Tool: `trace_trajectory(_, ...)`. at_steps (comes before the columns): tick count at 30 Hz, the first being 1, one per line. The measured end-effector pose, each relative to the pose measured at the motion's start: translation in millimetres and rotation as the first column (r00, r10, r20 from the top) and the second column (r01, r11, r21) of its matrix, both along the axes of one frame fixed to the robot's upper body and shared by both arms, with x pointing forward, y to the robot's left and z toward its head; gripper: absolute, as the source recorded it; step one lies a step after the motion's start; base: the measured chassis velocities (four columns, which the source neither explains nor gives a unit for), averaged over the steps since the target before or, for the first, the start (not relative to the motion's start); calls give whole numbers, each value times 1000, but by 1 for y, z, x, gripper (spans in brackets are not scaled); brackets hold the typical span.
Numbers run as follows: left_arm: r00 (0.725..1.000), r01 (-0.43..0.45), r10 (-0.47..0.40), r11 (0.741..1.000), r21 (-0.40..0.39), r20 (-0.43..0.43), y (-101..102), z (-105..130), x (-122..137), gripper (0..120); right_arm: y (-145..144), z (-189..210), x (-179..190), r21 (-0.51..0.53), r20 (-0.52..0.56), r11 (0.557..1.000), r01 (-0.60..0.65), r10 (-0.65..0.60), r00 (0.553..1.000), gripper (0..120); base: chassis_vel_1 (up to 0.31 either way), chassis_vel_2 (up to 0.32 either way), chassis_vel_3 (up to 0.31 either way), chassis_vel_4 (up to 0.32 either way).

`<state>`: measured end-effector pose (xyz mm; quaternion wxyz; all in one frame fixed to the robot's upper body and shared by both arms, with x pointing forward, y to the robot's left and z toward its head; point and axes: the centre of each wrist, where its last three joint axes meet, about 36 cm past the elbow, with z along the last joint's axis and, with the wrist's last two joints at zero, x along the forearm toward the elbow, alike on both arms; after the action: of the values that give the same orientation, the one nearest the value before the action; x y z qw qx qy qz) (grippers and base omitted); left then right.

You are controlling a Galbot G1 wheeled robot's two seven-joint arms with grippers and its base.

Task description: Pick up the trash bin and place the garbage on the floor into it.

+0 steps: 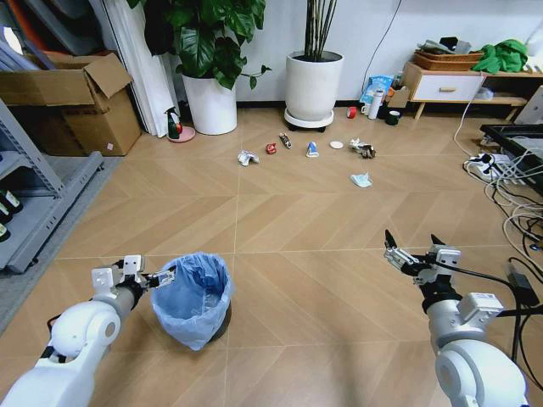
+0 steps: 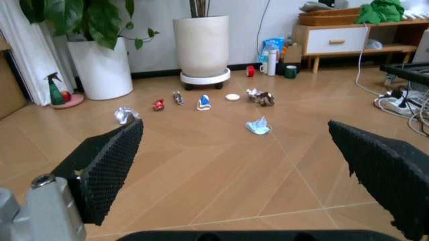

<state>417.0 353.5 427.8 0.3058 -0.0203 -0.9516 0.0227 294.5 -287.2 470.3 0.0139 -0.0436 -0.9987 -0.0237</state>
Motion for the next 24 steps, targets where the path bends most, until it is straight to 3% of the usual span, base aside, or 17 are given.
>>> trace_trajectory(14, 997, -10, 11, 1000, 13, -79, 7, -17, 2, 98, -1, -4, -1, 0, 1, 1000, 7, -7, 1000, 100, 0, 0, 0, 0)
trace_trajectory(24, 994, -19, 21, 1000, 24, -111, 12, -27, -4, 77, -1, -3, 1, -2, 10, 1000, 4, -4, 1000, 100, 0, 0, 0, 0)
